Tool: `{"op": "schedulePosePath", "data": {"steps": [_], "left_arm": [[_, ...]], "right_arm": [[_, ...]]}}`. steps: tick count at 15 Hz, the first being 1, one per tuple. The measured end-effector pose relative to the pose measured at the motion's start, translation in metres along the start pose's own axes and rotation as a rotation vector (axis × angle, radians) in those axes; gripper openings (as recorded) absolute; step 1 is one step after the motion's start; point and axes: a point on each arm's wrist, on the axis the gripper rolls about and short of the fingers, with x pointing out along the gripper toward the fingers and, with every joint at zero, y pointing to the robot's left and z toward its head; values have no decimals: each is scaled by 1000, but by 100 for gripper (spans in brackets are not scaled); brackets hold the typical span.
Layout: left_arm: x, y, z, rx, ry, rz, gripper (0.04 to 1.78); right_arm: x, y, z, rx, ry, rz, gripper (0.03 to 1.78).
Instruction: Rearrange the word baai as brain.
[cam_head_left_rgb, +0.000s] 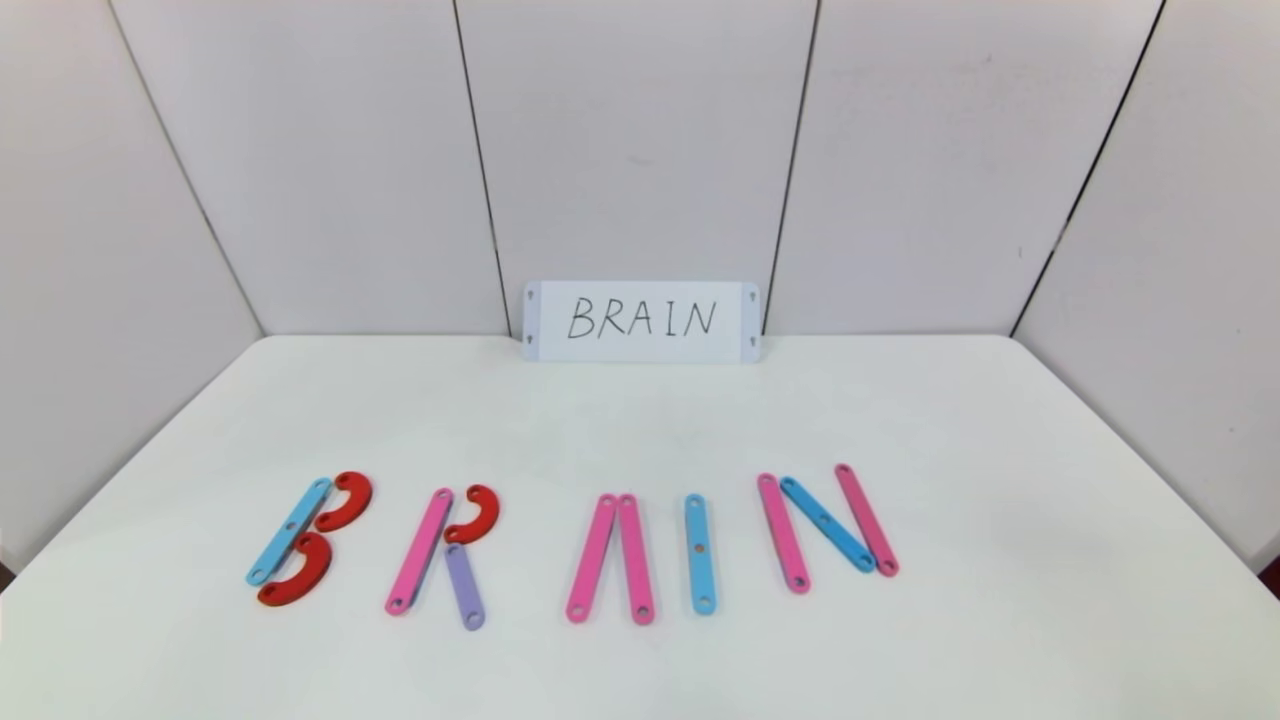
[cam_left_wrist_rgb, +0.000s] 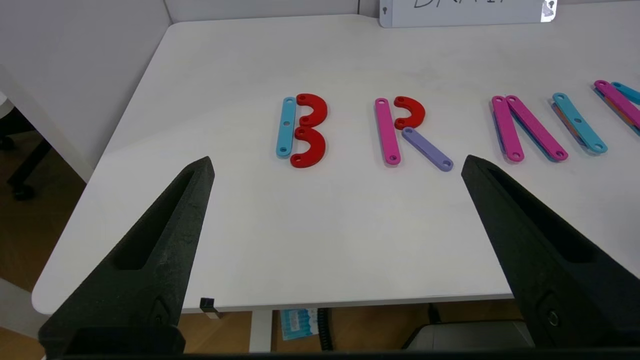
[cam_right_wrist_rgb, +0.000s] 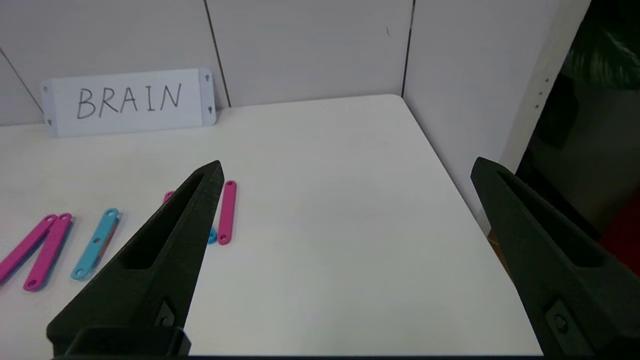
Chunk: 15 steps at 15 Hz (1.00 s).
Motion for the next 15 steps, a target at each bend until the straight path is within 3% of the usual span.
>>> {"op": "schedulePosePath", "data": {"steps": [2, 4, 6, 9, 12, 15], "left_arm": [[-5, 0, -9, 1, -26, -2, 174], [-8, 0, -16, 2, -39, -3, 174], [-9, 0, -21, 1, -52, 3, 174], [-7, 0, -29, -4, -72, 11, 174], [7, 1, -37, -21, -148, 31, 174], [30, 1, -58, -21, -181, 42, 174]], "right_arm": [[0, 0, 4, 15, -49, 24, 173], [0, -2, 6, 46, -46, 72, 173], [1, -3, -5, 41, -24, 98, 173], [-6, -5, -33, -26, -25, 132, 173], [-12, -6, -62, -90, -53, 184, 173], [-5, -7, -84, -124, -91, 188, 173]]}}
